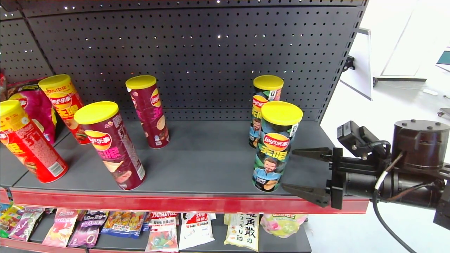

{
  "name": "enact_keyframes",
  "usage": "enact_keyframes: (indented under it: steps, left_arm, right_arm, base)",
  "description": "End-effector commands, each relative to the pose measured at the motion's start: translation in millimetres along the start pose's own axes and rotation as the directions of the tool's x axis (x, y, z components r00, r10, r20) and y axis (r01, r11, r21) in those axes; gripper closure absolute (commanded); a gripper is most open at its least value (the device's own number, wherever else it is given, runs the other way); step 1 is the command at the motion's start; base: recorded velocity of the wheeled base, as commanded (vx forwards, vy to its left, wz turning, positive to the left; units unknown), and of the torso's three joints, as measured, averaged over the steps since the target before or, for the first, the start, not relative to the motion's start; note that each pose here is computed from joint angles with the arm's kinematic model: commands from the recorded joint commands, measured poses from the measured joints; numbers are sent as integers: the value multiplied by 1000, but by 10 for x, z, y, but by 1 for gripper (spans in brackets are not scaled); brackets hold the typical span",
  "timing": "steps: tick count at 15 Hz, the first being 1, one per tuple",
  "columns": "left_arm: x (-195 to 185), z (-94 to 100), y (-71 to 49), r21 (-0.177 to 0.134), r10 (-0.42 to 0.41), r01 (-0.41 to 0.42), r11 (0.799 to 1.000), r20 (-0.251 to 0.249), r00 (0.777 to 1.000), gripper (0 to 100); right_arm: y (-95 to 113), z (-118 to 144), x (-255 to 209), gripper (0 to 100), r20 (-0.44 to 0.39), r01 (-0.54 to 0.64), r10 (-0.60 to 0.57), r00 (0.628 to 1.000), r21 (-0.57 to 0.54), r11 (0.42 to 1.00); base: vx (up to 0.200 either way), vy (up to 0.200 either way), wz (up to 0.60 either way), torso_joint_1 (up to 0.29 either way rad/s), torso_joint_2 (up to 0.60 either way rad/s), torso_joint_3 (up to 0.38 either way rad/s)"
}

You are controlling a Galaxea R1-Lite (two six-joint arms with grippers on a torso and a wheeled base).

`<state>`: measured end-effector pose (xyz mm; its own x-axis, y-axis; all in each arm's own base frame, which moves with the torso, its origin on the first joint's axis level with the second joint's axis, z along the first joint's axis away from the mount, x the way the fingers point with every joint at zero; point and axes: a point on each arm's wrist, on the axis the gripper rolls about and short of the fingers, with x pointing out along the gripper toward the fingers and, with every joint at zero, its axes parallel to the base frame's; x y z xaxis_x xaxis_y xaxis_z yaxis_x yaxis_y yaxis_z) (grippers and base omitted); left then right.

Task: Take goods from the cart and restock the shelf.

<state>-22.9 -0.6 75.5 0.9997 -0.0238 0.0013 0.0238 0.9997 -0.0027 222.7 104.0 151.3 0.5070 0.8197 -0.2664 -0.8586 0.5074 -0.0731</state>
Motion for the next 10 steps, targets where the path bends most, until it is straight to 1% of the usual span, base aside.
enact_keyframes:
  steps: [1,10]
  left_arm:
    - [1,0,0,0,1,-1,1000,-1,1000,0]
    - [1,0,0,0,1,-1,1000,-1,1000,0]
  right_arm:
    - [-31,-73,79,0,-28,-9,10,1000,18,1000]
    - [-195,-43,304,0,-25,-10,10,1000,16,1000]
  base:
    - [0,0,0,0,0,0]
    - [0,0,0,0,0,0]
